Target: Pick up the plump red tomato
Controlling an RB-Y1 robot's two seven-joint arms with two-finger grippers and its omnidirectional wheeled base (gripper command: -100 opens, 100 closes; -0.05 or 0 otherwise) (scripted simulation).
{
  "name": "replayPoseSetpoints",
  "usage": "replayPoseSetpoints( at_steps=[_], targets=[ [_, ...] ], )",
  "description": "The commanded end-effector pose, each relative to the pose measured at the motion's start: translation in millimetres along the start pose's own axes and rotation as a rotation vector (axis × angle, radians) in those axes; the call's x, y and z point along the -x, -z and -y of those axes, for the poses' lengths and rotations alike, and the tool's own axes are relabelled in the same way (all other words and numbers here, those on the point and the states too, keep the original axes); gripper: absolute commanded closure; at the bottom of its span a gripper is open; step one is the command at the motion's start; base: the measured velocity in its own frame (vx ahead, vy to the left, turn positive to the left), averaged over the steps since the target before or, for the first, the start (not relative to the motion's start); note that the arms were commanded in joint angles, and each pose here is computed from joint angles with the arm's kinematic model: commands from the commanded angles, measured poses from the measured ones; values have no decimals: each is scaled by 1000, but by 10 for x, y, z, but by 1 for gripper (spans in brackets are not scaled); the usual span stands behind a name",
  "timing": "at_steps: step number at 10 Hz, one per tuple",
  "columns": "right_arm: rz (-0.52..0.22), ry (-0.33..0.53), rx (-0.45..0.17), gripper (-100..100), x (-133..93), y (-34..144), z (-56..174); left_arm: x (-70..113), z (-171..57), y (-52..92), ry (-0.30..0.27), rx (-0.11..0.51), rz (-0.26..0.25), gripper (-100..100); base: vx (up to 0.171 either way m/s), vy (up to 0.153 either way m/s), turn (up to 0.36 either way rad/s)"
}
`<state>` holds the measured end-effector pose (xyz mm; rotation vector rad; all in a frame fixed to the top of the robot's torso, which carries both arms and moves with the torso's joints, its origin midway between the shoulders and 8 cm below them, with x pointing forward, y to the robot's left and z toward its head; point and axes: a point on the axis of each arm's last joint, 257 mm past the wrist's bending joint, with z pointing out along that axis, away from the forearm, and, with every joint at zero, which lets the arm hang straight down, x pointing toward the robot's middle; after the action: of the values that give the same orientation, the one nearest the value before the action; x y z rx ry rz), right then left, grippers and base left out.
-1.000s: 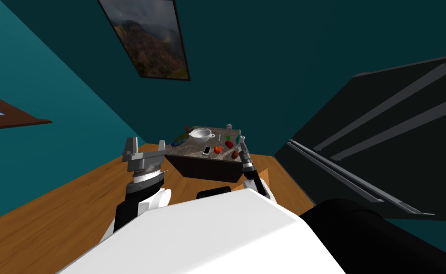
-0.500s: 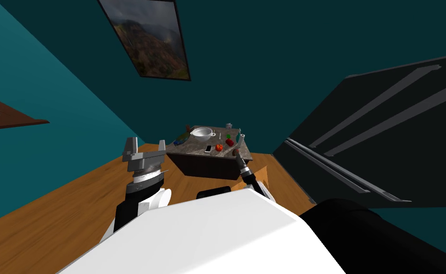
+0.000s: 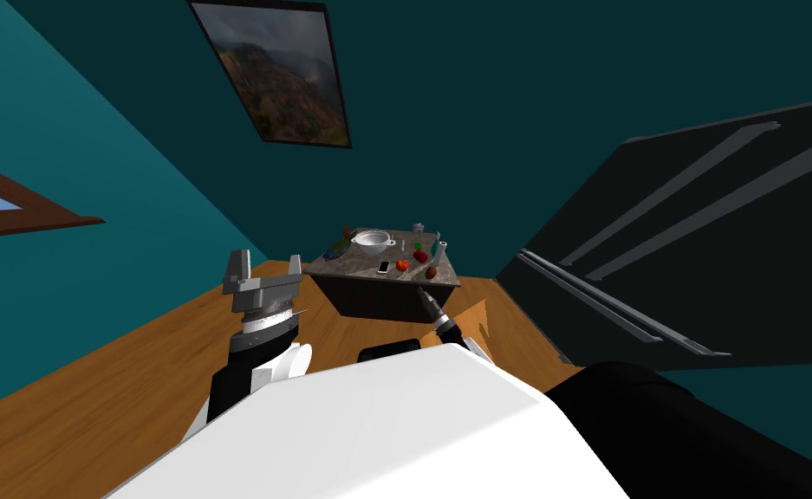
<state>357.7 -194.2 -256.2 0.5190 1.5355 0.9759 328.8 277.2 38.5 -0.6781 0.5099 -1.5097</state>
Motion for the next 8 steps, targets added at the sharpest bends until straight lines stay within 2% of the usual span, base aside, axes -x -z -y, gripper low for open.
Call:
replayPoseSetpoints(
  at_steps=[1, 2, 3, 4, 5, 7, 8],
  targets=[
    [-89, 72, -45, -100, -281, 78, 223, 0, 0, 0, 0, 0, 0, 0, -88, 77, 27],
    [-156, 124, -65, -100, -499, 166, 358, 0, 0, 0, 0, 0, 0, 0, -106, 98, 66],
    [-176, 135, -95, -100, -549, 237, 514, 0, 0, 0, 0, 0, 0, 0, -70, 85, 20],
    [-246, 199, -105, -100, -731, 342, 629, 0, 0, 0, 0, 0, 0, 0, -68, 96, 60],
    [-260, 200, -133, -100, -777, 410, 765, 0, 0, 0, 0, 0, 0, 0, -63, 81, 36],
    [-409, 327, -174, -100, -1103, 724, 1136, 0, 0, 0, 0, 0, 0, 0, -96, 105, 119],
    [-438, 340, -206, -100, -1142, 852, 1305, 0, 0, 0, 0, 0, 0, 0, -103, 122, 51]
  ],
)
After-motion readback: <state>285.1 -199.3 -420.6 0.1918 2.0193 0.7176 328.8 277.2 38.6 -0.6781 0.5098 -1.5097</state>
